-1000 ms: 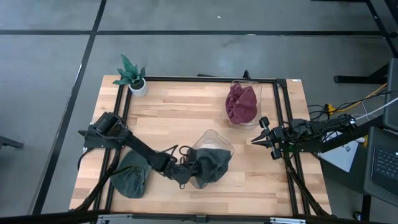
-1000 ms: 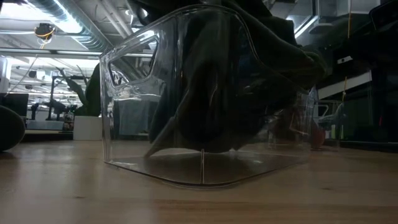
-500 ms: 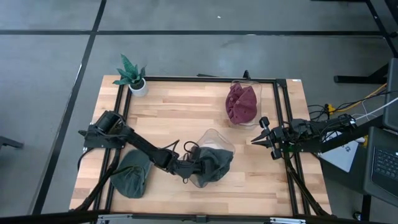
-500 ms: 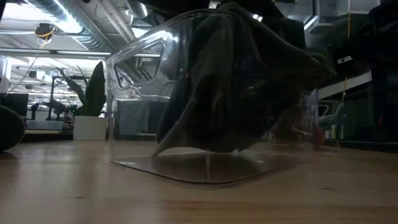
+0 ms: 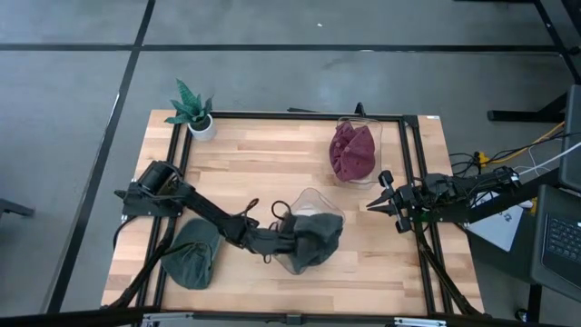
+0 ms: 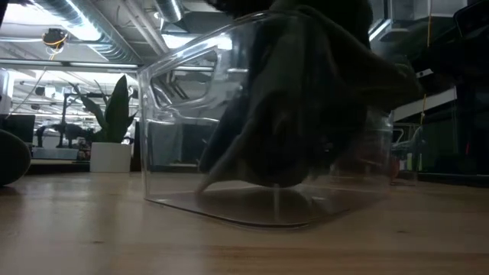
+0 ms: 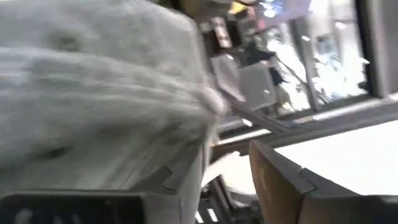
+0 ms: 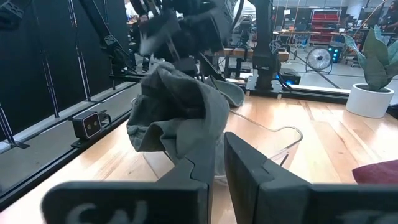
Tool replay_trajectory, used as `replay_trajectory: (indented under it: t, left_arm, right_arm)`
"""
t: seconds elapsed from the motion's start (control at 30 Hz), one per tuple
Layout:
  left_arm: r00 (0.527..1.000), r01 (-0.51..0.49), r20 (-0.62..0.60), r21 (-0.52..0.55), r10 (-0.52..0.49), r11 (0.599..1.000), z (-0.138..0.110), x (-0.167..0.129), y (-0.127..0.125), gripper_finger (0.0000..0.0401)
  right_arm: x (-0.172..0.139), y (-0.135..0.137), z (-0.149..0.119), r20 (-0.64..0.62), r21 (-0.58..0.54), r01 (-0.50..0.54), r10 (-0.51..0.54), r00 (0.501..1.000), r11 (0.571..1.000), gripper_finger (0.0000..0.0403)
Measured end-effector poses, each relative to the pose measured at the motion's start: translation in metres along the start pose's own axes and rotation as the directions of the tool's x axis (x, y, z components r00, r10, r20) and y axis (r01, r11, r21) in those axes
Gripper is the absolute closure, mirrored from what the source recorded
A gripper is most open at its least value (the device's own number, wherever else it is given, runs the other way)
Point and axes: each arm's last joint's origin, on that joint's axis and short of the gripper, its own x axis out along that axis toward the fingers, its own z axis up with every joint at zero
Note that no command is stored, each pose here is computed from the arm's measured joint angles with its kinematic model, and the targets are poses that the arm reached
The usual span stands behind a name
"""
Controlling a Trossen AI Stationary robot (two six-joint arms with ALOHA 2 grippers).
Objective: Pick & Place hat
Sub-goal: Put the black cap into the bottom transparent bin
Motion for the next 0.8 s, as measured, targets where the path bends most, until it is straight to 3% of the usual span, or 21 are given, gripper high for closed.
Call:
replay_trajectory:
  t: [0.3,0.5,0.67,0.8]
  left_arm:
    - [0.962,0.234,-0.160,0.065,-0.222,0.970,-0.001,-0.002,-0.018,0.0195]
    - [0.893,0.415,-0.257,0.147,-0.370,0.898,0.000,-0.005,-0.030,0.0178]
    - [0.883,0.452,-0.288,0.313,-0.370,0.835,0.016,-0.011,-0.043,0.0189]
    - [0.911,0.397,-0.319,0.508,-0.261,0.764,0.036,-0.025,-0.057,0.0201]
  right_arm:
    - [0.000,0.000,0.000,-0.001,-0.002,0.000,0.000,1.000,1.000,0.0366]
    - [0.000,0.000,0.000,0.000,0.000,0.000,0.000,1.000,1.000,0.0366]
    - [0.000,0.000,0.000,0.000,0.000,0.000,0.000,1.000,1.000,0.0366]
    - [0.000,0.000,0.000,0.000,-0.002,0.000,0.000,1.000,1.000,0.0366]
